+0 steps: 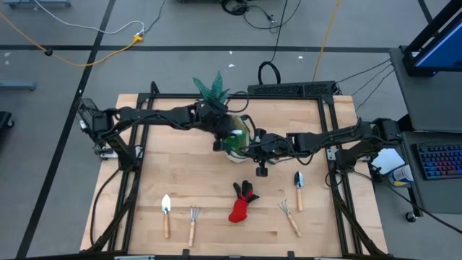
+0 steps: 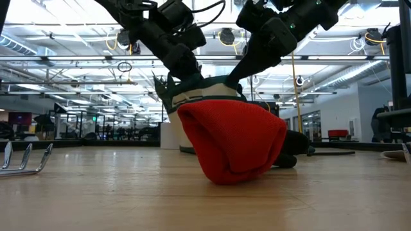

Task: Pick & Place Garden tools in Gardening bag
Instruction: Put the green spray bottle into the gardening bag

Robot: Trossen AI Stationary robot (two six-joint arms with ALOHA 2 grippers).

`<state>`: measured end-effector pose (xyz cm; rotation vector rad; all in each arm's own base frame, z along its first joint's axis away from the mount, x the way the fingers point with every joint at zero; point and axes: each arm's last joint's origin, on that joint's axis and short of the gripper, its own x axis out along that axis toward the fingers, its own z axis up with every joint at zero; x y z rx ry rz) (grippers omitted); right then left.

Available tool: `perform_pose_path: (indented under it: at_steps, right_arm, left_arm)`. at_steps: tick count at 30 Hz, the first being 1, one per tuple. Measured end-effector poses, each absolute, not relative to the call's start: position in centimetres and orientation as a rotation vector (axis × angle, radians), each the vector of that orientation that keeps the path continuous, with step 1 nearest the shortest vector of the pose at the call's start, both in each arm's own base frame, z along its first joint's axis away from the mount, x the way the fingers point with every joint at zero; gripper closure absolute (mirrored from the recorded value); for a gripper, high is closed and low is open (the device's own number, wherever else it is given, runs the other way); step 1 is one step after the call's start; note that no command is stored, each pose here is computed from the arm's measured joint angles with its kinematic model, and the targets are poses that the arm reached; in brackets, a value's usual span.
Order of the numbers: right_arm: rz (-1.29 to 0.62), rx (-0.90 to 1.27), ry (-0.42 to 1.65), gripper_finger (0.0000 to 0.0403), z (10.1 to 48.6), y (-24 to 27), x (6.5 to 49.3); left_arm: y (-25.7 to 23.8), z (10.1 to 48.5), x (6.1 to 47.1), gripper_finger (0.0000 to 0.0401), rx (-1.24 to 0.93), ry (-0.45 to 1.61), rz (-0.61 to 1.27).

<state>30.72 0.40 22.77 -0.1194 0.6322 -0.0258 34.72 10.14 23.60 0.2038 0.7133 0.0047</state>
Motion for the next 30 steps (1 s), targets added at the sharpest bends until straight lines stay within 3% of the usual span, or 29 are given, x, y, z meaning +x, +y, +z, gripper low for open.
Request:
perform_pose_path:
  at_steps: [10, 14, 22, 30]
  right_arm:
    - [-0.026, -0.119, 0.631, 0.0401, 22.8, 0.4, 30.7]
    - [-0.023, -0.121, 0.624, 0.0401, 22.8, 0.4, 30.8]
    - [0.013, -0.221, 0.625, 0.0402, 22.8, 0.4, 30.8]
    - [0.023, -0.253, 0.629, 0.0400, 22.9, 0.4, 30.7]
  left_arm:
    - [10.4, 24.1, 33.6, 0.0344, 0.207, 0.783, 0.085]
    - [10.6, 24.0, 33.3, 0.0322, 0.162, 0.804, 0.081]
    - [10.6, 24.1, 33.5, 0.0300, 0.332, 0.789, 0.015]
    - [10.6, 24.0, 33.5, 0.0298, 0.337, 0.793, 0.007]
